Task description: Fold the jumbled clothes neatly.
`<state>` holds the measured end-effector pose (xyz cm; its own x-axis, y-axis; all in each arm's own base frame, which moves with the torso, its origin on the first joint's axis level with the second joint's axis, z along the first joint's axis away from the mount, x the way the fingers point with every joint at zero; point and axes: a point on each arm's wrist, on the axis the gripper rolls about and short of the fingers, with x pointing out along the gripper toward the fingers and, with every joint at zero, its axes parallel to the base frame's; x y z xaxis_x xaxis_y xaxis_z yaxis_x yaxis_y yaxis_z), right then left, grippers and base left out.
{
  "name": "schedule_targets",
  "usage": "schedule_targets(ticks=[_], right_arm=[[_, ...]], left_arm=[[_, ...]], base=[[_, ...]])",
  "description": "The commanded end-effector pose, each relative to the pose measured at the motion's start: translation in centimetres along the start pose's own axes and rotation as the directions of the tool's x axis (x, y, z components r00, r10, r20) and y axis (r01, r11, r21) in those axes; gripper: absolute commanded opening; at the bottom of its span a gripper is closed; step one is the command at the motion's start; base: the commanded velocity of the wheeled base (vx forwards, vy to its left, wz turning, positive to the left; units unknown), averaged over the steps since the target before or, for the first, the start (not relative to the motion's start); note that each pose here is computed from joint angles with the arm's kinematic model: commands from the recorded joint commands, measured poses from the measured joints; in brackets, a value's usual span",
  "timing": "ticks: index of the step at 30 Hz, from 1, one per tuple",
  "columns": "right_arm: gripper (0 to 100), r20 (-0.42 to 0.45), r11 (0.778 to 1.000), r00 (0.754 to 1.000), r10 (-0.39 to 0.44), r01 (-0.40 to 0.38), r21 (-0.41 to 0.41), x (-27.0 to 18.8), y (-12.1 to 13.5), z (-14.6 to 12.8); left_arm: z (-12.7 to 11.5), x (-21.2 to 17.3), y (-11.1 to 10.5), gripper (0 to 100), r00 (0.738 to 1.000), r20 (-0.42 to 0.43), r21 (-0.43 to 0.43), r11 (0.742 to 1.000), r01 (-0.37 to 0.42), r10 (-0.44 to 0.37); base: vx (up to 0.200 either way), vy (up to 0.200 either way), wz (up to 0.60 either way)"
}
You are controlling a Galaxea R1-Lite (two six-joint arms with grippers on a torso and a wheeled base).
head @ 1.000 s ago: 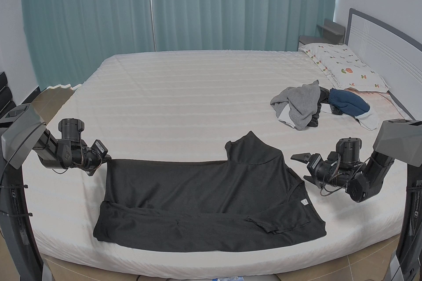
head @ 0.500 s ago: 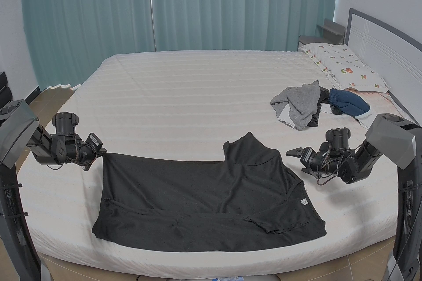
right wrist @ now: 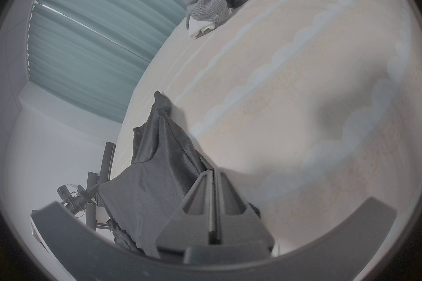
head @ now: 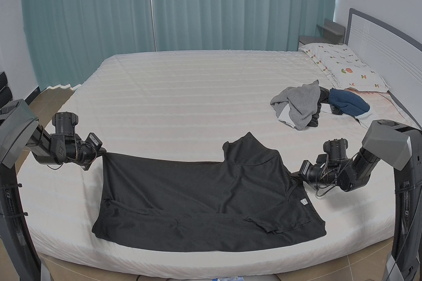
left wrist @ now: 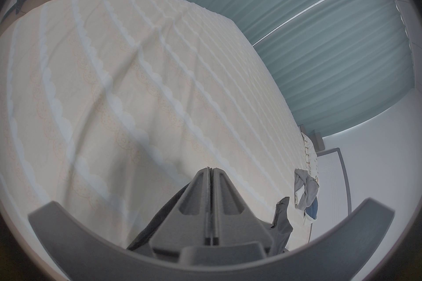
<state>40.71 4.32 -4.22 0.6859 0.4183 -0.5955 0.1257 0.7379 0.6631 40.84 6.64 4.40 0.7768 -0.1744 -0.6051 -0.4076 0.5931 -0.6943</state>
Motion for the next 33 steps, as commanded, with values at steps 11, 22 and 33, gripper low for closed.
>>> schedule_targets(ticks=[11,22,33], right_arm=[[0,0.038,1.000,0.999,-0.014,0.014,-0.006,-2.9,0.0,1.0],[100,-0.003,0.997,0.999,-0.040,0.040,-0.060,-2.8,-0.2,0.4],[100,0.028,0.989,0.998,0.054,-0.049,-0.140,-0.4,4.2,2.6]], left_arm=[[0.0,-0.2,0.0,0,1.000,-0.001,0.001,1.000,0.000,0.000],[-0.3,-0.3,-0.1,0,1.000,-0.016,0.002,1.000,-0.011,0.011],[-0.4,-0.2,0.1,0,1.000,-0.023,0.000,1.000,-0.017,0.017]], base=[[0.000,0.000,0.00],[0.000,0.000,0.00],[0.000,0.000,0.00]])
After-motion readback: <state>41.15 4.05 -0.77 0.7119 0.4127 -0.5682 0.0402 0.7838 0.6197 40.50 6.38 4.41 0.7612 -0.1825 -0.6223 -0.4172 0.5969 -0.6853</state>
